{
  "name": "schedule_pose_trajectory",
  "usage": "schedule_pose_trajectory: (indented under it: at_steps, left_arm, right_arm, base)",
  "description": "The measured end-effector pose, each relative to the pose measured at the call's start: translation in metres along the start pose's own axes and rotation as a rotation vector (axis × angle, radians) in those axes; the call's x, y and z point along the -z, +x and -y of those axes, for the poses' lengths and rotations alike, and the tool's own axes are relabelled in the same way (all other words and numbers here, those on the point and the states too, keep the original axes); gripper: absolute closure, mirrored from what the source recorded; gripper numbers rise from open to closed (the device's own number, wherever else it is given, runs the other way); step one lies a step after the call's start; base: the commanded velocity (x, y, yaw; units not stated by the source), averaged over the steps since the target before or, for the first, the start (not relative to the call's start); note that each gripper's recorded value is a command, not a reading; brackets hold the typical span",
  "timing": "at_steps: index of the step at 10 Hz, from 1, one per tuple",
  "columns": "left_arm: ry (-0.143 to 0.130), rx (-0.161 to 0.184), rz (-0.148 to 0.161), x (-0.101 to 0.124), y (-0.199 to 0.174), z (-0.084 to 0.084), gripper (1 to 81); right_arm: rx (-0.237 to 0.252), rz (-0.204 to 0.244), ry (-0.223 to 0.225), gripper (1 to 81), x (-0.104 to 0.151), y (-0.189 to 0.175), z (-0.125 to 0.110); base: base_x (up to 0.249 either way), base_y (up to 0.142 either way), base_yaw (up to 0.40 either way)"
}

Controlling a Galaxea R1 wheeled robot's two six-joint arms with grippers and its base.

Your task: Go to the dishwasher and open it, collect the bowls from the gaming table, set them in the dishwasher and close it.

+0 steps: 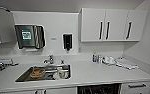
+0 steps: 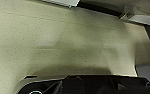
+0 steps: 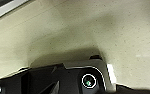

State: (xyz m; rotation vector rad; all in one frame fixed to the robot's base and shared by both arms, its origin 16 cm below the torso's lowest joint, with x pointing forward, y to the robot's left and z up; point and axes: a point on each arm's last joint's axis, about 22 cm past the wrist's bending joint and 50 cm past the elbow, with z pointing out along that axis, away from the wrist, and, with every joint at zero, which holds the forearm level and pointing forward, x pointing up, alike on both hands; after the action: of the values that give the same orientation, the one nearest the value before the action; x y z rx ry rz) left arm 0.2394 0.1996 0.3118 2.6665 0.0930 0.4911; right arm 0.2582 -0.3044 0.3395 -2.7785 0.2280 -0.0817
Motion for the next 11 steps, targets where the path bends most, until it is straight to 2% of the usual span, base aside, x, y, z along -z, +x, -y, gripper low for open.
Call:
schedule_pose_trajectory:
  at_steps: [1, 2, 4, 5, 7, 9, 10, 11]
  left_arm:
    - [0.02, -0.005, 0.002, 0.0, -0.003, 0.008, 1.0]
    - [0.047, -0.011, 0.0, 0.001, -0.001, 0.019, 1.0]
    - [0.099, -0.025, -0.004, 0.003, 0.001, 0.04, 1.0]
    - [0.106, -0.028, -0.005, 0.002, 0.003, 0.04, 1.0]
    - [0.098, -0.038, -0.004, 0.0, 0.001, 0.035, 1.0]
    - [0.095, -0.056, -0.003, -0.001, 0.001, 0.034, 1.0]
    - [0.096, -0.064, -0.002, -0.001, 0.0, 0.034, 1.0]
    - [0.099, -0.068, 0.0, -0.001, -0.002, 0.034, 1.0]
  right_arm:
    - [0.03, 0.009, 0.004, 1.0, -0.007, -0.013, 0.004]
    - [0.041, 0.004, 0.006, 1.0, -0.013, -0.019, 0.007]
    - [0.075, -0.056, -0.002, 1.0, -0.024, -0.02, 0.008]
    - [0.086, -0.087, 0.0, 1.0, -0.031, -0.028, 0.012]
    - [0.1, -0.132, 0.008, 1.0, -0.046, -0.048, 0.024]
    - [0.1, -0.213, 0.006, 1.0, -0.051, -0.045, 0.028]
    - [0.098, -0.23, 0.005, 1.0, -0.054, -0.046, 0.032]
    - [0.094, -0.227, 0.009, 1.0, -0.059, -0.054, 0.039]
  base:
    - [0.0, 0.0, 0.0]
    - [0.0, 0.0, 0.0]
    - [0.0, 0.0, 0.0]
    - [0.0, 0.0, 0.0]
    - [0.0, 0.0, 0.0]
    - [0.0, 0.0, 0.0]
    - [0.0, 0.0, 0.0]
    - [0.0, 0.0, 0.0]
